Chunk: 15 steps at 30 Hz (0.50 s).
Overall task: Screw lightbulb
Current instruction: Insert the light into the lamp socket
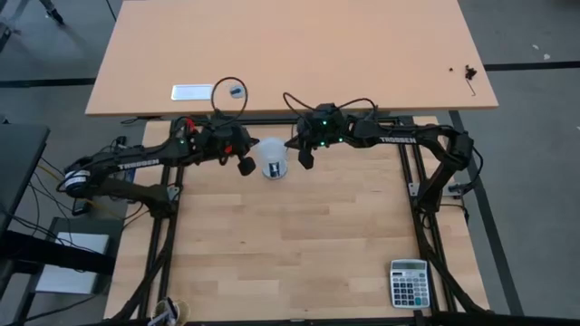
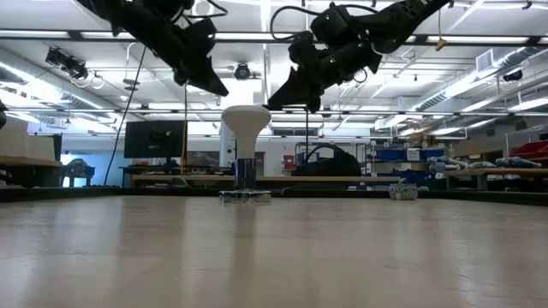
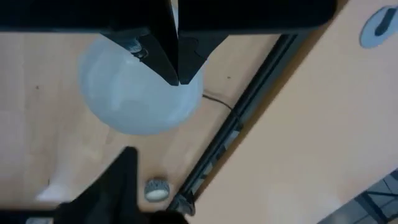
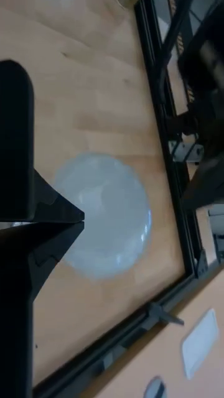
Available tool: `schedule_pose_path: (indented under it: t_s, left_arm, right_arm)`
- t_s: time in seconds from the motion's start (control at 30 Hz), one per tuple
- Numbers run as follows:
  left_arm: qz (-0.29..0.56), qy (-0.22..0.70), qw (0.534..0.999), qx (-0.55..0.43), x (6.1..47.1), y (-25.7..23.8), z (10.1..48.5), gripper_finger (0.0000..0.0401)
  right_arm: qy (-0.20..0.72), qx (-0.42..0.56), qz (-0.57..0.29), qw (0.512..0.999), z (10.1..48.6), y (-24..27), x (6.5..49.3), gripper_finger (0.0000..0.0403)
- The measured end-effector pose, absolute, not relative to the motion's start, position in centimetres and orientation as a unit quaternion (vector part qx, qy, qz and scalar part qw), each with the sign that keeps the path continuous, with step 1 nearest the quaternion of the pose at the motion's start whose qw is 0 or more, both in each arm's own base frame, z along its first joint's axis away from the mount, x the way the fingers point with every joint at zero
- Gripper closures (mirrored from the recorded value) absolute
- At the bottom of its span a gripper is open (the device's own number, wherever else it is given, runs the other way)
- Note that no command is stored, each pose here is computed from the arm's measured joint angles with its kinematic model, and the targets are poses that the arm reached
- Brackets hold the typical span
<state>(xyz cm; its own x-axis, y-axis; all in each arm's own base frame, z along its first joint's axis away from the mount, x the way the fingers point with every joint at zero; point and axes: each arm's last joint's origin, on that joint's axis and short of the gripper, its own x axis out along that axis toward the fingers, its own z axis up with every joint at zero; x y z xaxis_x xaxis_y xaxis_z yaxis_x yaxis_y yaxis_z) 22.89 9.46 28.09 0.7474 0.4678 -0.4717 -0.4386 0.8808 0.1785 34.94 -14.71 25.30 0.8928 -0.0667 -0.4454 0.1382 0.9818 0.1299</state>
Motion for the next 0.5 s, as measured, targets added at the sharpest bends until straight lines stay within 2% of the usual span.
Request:
schedule_pose_path:
  t_s: [0.23,0.5]
  left_arm:
    - [0.172,0.264,0.949,-0.004,22.6,8.3,27.5,0.0401]
    - [0.204,0.355,0.912,-0.037,22.4,7.8,25.0,0.0401]
  right_arm:
    - [0.229,0.063,-0.048,0.97,25.1,-14.7,35.1,0.0393]
    - [0.233,0.066,-0.051,0.969,25.5,-14.8,34.6,0.0393]
